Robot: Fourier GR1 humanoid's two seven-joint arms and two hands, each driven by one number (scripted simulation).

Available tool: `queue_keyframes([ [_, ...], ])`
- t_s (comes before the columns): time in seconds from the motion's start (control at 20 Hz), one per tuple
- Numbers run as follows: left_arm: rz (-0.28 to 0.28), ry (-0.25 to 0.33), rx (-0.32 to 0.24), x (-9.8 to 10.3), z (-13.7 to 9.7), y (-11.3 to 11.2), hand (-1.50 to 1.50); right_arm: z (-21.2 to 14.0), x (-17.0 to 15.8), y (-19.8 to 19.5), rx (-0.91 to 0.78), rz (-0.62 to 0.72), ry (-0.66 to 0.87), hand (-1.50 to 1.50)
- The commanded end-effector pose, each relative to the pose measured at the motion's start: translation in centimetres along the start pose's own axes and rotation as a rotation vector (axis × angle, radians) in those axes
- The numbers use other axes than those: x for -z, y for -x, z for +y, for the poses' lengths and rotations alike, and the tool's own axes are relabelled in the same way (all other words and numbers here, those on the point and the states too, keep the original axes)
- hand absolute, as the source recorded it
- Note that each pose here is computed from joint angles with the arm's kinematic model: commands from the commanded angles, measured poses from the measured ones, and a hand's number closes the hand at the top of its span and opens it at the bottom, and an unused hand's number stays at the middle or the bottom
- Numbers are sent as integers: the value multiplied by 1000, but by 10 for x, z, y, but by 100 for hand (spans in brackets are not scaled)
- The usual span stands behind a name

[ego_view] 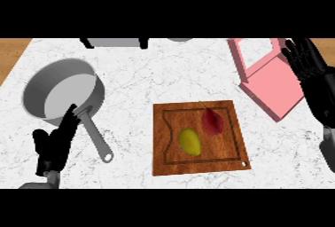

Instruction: Pick the pear from the cutting board and place it in the cardboard box

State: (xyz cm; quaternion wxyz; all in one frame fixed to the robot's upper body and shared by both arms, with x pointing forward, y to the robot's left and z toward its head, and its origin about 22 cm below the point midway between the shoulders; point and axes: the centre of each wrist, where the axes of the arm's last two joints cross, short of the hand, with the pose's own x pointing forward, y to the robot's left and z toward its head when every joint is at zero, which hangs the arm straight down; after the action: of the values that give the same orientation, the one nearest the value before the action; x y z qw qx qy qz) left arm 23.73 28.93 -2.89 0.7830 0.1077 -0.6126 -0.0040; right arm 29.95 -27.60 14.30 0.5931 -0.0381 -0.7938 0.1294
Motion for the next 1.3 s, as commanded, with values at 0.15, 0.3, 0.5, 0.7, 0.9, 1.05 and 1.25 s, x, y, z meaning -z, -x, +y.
queue_keyframes([
  [0.15, -150, -4, 190, 14, 21, -31, 0, -19, -64, 58, -73, -234, 228, -150],
  [0.3, -86, 5, 168, 4, 20, -11, 0, -10, -35, 21, 228, -456, 523, -150],
  [0.5, -181, 53, 283, 8, 21, -25, 0, -20, -145, 130, -210, -248, 713, -150],
  [0.7, -196, 92, 308, 15, 12, -36, 0, -3, -183, 149, -420, -436, 490, -150],
  [0.9, -203, 122, 323, 14, 14, -31, 0, 15, -243, 162, -622, -284, 399, -150],
  [1.05, -186, 130, 321, 19, -7, -28, 0, 40, -260, 144, -664, -206, 383, -150],
  [1.25, -208, 121, 336, 25, -1, -26, 0, 62, -257, 100, -677, -140, 325, -150],
])
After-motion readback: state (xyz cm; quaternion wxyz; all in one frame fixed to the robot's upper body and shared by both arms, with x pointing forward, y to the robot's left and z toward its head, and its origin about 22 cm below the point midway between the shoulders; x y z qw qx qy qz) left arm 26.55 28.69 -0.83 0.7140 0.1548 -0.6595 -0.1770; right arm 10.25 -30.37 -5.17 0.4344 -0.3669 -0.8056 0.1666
